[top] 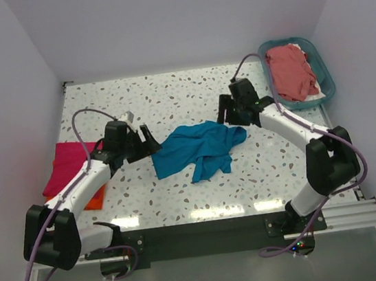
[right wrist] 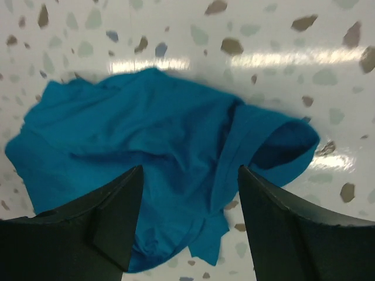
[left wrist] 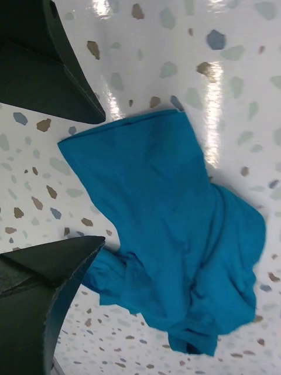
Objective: Fold and stack the t-shirts
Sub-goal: Move the tshirt to the center of the board, then flatten the tshirt out
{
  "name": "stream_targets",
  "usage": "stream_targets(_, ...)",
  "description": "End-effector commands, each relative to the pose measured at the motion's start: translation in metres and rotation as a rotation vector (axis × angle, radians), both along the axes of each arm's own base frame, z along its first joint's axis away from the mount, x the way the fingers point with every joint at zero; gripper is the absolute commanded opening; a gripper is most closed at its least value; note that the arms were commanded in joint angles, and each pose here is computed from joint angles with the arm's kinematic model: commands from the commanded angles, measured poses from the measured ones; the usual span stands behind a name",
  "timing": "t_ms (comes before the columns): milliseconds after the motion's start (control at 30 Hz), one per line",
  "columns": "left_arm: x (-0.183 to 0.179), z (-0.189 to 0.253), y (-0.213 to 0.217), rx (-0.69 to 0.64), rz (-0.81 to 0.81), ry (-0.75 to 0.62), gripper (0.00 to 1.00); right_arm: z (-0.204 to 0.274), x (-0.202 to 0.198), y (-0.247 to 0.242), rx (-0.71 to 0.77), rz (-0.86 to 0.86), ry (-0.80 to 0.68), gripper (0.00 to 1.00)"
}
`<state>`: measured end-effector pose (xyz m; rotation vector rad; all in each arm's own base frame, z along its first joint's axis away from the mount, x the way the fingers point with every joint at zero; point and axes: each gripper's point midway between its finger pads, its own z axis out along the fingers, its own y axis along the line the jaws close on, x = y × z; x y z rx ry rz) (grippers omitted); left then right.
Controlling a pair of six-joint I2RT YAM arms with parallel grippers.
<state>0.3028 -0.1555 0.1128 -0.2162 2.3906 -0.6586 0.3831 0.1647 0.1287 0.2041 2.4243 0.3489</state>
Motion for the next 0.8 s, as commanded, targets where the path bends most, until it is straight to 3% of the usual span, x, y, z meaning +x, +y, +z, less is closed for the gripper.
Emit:
stream_targets(0,-0.011,-0.021,-0.004,-0.011,0.012,0.011,0.81,0.017,-0.028,0.037,0.013,0.089,-0.084,0.68)
stream_targets(267,-0.036,-0.065,-0.010,0.043,-0.007,0.090,0.76,-0.021,-0.110,0.083,-0.013,0.204,-0.053,0.68)
stream_targets(500,-0.035,-0.083,-0.012,0.121,0.011,0.108,0.72,-0.037,-0.128,0.109,-0.019,0.254,-0.036,0.67)
stream_targets(767,-0.043,-0.107,-0.009,0.251,0.056,0.155,0.55,-0.060,-0.149,0.143,-0.032,0.337,0.003,0.67)
